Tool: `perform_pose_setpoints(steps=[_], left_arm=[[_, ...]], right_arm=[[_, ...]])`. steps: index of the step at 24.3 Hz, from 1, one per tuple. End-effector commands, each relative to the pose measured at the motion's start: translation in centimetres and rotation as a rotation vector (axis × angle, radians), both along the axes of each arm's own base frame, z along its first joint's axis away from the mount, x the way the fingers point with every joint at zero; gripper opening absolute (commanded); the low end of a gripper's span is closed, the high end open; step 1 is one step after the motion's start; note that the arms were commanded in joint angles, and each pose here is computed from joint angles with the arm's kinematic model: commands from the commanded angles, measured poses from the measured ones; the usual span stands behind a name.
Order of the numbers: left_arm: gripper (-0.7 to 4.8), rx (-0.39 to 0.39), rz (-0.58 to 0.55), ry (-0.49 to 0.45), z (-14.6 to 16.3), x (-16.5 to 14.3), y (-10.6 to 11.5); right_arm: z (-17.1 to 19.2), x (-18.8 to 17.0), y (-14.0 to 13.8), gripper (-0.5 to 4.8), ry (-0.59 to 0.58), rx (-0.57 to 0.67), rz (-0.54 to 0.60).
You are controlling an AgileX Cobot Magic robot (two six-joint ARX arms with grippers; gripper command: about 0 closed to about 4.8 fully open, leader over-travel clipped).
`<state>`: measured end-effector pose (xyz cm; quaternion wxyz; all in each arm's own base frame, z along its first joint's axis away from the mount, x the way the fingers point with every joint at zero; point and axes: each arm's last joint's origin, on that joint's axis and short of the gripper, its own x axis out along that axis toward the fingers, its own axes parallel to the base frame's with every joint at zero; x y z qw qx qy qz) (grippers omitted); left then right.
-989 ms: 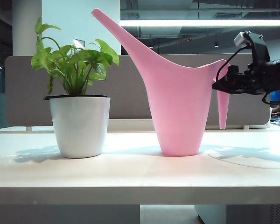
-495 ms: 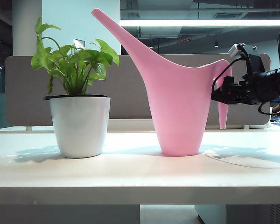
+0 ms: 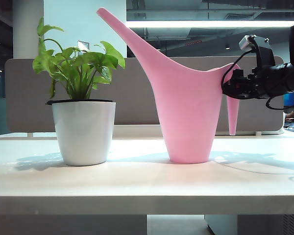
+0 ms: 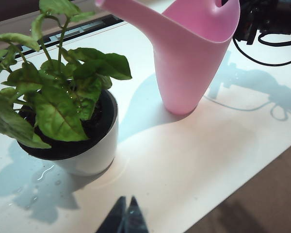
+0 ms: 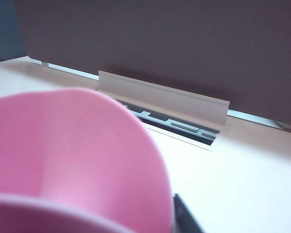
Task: Pick up the watering can from the table, water the potted plant, and put the can back.
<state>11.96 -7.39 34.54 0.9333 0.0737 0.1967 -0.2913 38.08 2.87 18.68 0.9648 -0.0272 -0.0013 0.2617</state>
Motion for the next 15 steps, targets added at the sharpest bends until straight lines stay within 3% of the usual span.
perform_pose_setpoints(steps=[1,5,9,15], left_arm=[[0.04,-0.007,-0.002,-0.011,0.14,-0.03,0.0],[0.04,-0.006,-0.002,-0.01,0.13,-0.03,0.0],[0.04,-0.006,-0.002,-0.01,0.13,-0.02,0.0],[0.04,-0.006,-0.002,-0.01,0.13,-0.02,0.0]], right_arm=[[0.42,0.07,0.01,1.54,-0.022,0.007,-0.001],[0.5,0.12,0.02,1.3,-0.025,0.007,-0.001],[0.55,0.14,0.02,0.17,-0.027,0.007,-0.001],[1.07,0.05,-0.06,-0.04,-0.041,0.008,-0.03]])
